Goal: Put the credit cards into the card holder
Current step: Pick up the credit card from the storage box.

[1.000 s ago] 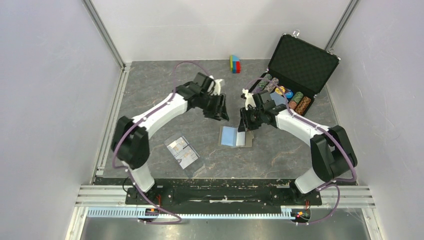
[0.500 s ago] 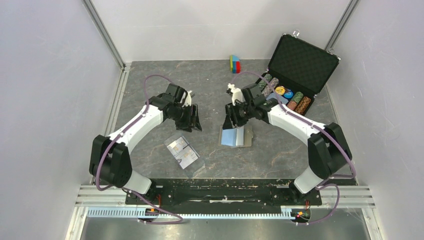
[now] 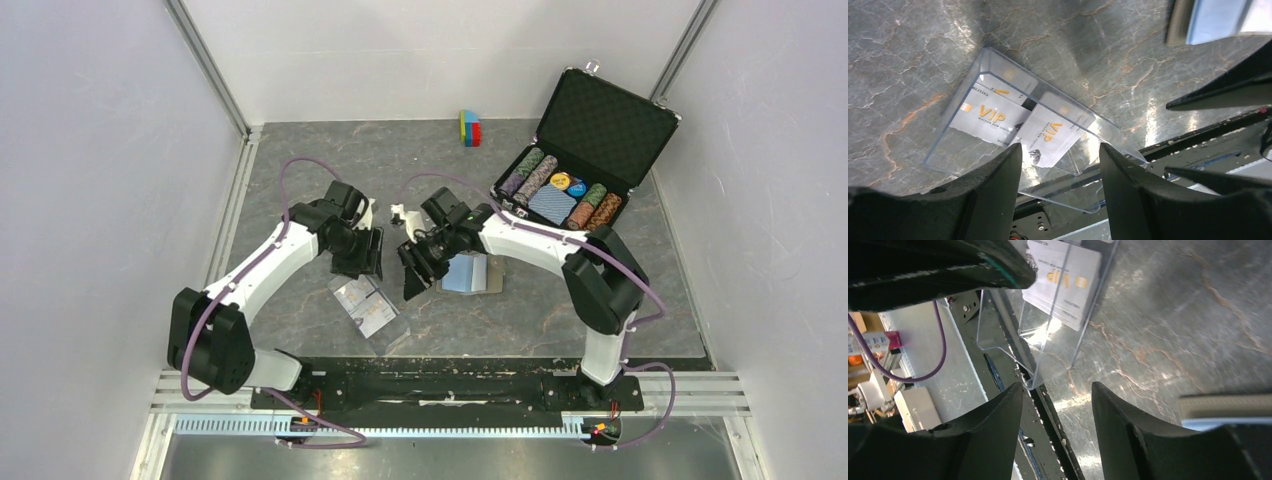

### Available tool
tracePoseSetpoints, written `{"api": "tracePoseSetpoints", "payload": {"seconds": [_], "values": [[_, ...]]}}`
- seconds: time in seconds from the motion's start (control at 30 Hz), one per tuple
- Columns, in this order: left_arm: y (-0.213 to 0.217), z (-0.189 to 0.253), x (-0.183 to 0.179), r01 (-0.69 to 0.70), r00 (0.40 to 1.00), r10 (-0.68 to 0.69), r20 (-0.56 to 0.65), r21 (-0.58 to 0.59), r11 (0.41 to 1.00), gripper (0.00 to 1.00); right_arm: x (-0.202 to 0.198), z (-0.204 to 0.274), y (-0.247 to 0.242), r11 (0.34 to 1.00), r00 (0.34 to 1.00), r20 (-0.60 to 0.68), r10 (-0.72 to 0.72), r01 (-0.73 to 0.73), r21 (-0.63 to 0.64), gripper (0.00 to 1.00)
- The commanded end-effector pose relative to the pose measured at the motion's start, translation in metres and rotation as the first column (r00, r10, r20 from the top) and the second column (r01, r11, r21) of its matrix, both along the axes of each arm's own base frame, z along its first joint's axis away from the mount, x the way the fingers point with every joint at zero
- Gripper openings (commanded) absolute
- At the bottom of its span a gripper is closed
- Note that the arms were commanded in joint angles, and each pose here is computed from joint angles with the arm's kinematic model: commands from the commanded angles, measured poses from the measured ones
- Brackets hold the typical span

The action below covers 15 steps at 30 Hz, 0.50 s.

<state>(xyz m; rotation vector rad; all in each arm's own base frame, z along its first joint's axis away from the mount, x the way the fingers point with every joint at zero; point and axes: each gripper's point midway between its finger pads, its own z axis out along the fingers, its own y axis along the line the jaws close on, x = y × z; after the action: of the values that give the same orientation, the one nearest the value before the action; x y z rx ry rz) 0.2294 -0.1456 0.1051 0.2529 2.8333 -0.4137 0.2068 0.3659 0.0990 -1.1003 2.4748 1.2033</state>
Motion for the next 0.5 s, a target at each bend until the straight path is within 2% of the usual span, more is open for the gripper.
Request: {"api": "tracePoseSetpoints", "payload": {"seconds": [0.0,0.27,0.47], "values": [[0.017,-0.001,0.001,0.023,0.999,-0.025,0.031,0.071,0.997,0.65,-0.010,0.008,0.017,0.994,0.994,-0.007,0.111,-0.111,0.016,0.57],[0.039,0.007,0.012,-0.022,0.997,0.014,0.074,0.107,0.994,0.65,-0.016,-0.011,0.030,0.983,0.983,-0.050,0.177,-0.179,-0.036,0.58],[0.064,0.000,0.029,0.000,0.996,-0.023,0.084,0.261,0.965,0.69,-0.010,-0.011,0.028,0.985,0.987,-0.020,0.157,-0.158,-0.064,0.59]]}}
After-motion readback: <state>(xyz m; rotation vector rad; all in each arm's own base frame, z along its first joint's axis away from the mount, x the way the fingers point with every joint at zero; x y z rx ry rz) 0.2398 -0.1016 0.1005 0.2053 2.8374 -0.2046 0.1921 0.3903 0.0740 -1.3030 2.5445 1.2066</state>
